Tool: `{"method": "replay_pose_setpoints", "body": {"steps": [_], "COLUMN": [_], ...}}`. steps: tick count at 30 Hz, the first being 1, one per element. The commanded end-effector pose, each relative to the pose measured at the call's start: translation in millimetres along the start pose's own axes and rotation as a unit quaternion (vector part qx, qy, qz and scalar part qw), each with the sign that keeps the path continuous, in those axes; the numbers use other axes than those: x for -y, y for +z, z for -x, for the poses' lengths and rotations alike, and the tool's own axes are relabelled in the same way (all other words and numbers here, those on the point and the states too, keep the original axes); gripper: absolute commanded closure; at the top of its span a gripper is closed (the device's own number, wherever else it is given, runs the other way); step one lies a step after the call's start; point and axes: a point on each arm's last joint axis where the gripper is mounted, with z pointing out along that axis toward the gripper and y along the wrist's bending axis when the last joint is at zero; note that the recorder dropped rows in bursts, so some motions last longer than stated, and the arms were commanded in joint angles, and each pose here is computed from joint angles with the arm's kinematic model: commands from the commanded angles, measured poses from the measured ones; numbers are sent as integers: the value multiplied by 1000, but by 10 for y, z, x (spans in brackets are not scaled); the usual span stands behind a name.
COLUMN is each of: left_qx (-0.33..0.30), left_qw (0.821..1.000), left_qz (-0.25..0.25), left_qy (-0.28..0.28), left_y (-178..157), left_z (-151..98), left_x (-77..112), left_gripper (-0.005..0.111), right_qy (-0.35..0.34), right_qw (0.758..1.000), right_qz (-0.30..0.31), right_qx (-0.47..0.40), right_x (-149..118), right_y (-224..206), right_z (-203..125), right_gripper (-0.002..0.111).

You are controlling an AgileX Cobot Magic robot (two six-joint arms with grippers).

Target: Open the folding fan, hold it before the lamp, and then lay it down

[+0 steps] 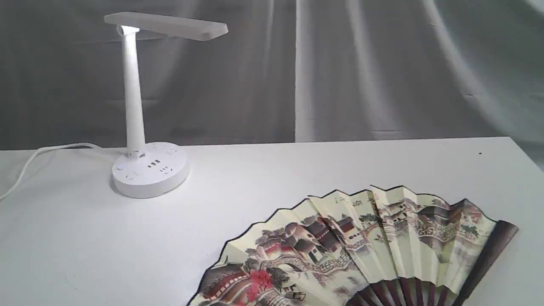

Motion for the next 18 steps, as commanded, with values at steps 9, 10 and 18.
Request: {"method": "replay_pose_setpoints", "body": {"steps": [9, 10, 18], "left_qx": [4, 4, 4], "left_qw": [1000, 1000, 1000], "left_qz": [0, 0, 0], "left_qy": [1, 1, 0], "left_y": [2, 2, 2], "left_z": [-4, -4, -4], "left_x": [0, 0, 0], "left_gripper": [107, 107, 107], "right_qy": [0, 0, -20], "right_qw": [1000, 1000, 1000], "right_qz": [1, 1, -5], "right_qx": [1, 1, 17], "right_x": [1, 1, 11], "right_y": [2, 2, 1], "right_z": [-8, -8, 22], "right_gripper": [108, 108, 108]}}
